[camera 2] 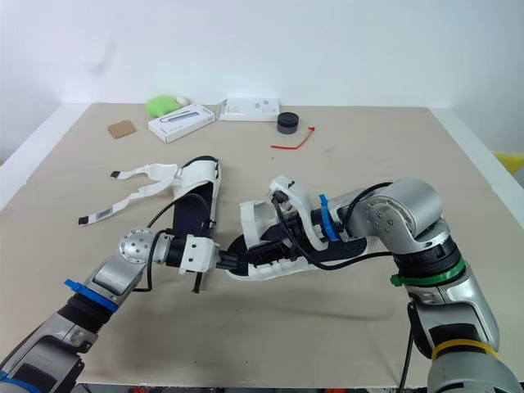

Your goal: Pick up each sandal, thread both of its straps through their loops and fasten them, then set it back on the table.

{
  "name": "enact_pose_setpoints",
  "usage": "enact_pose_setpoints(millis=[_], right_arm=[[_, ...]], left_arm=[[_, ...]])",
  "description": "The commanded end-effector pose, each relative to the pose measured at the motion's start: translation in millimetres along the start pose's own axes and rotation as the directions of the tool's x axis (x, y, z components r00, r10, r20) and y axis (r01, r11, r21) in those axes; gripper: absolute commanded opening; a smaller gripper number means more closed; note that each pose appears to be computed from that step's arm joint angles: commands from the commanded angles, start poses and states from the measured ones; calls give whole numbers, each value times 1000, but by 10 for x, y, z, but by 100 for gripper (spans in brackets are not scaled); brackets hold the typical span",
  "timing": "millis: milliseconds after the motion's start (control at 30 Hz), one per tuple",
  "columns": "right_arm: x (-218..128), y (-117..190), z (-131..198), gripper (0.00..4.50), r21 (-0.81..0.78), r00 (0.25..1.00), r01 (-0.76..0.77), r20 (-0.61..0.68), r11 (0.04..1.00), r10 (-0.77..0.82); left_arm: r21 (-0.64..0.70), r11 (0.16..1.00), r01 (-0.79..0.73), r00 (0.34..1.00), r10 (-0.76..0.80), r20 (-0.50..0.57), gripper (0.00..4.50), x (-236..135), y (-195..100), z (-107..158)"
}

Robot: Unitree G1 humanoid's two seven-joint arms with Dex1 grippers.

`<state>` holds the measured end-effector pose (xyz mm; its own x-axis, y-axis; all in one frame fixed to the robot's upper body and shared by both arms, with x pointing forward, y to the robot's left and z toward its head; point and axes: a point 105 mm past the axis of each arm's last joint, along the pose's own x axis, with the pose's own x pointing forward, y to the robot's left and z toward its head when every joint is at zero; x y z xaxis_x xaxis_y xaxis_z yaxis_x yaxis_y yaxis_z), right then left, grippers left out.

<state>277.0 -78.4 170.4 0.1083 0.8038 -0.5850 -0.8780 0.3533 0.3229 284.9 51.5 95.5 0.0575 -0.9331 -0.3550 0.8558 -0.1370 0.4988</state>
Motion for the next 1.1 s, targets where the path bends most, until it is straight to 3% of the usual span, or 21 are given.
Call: enact_pose_setpoints(millis=[33, 133, 333, 367, 533, 833, 1100], right_arm=[[-28, 61, 4, 419, -64, 1000, -4, -14, 998, 3], [-15, 41, -36, 332, -63, 1000, 3, -27, 998, -5], [33, -14, -82, 20, -43, 999, 26, -37, 999, -27], [37, -13, -86, 3, -41, 999, 25, -40, 999, -26], [42, 14, -105, 3, -24, 998, 6, -55, 1000, -7], [-40, 65, 77, 3, 160, 993, -116, 5, 980, 117], [-50, -3, -23, 3, 231, 994, -98, -32, 968, 109]], left_arm=[[-88, 993, 72, 992, -81, -100, 0, 31, -237, -282], [-89, 993, 72, 992, -81, -100, 0, 40, -233, -286], [-90, 993, 70, 992, -79, -98, 0, 43, -226, -285], [-91, 993, 70, 992, -79, -99, 0, 42, -228, -287], [-94, 993, 70, 992, -79, -100, 0, 41, -232, -291], [-94, 993, 68, 992, -77, -100, 0, 45, -224, -293], [-95, 993, 64, 992, -74, -98, 0, 56, -225, -290]])
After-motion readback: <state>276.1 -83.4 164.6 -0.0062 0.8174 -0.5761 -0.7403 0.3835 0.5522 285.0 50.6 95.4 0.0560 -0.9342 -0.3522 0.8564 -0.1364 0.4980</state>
